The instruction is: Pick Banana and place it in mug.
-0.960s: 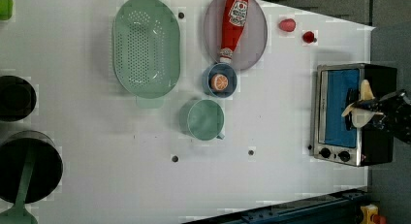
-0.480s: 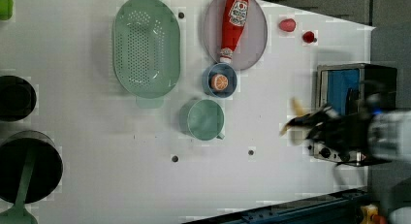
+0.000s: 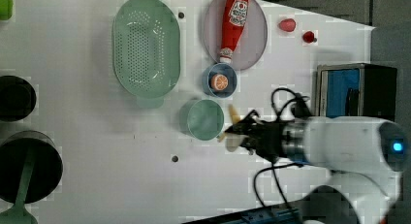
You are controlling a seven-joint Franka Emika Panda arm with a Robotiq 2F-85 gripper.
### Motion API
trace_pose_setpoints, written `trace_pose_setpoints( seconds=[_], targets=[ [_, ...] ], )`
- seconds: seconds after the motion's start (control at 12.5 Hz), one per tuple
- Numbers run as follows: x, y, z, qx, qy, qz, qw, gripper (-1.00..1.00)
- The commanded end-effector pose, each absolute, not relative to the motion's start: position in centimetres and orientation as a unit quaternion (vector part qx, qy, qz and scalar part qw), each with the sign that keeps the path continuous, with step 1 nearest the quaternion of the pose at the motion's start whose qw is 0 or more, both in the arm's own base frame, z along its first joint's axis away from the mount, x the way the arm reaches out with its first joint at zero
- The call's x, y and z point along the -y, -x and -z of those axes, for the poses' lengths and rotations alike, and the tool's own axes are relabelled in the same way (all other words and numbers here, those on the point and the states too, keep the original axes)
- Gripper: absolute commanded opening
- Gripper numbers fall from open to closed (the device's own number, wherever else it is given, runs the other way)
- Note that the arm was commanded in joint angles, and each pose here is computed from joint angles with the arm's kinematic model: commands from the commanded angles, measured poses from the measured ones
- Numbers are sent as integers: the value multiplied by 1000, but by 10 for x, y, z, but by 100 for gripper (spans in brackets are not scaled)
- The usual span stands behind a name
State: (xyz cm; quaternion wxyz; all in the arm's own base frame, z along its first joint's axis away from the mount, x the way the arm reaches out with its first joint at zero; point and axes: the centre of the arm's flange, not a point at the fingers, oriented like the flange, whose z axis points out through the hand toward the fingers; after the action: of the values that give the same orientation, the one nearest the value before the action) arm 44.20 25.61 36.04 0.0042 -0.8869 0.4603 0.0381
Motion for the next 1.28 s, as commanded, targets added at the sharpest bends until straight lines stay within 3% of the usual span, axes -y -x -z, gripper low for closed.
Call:
trace_pose_setpoints(
  seconds=[0.08,0.16,0.24,0.56,1.04,1.2,1.28],
  targets=[
    [-258,-452,-331,-532,846,-46,-6,-46],
    [-257,-453,-315,-527,849,-44,-22,-46],
    [-260,-458,-307,-520,854,-33,-9,-46],
    [-260,-459,-263,-539,841,-41,7,-40],
    [-254,-461,-268,-543,839,-27,17,92],
    [-254,-462,-275,-543,839,-21,21,100],
    [-256,-469,-286,-544,838,-7,43,100]
  ],
)
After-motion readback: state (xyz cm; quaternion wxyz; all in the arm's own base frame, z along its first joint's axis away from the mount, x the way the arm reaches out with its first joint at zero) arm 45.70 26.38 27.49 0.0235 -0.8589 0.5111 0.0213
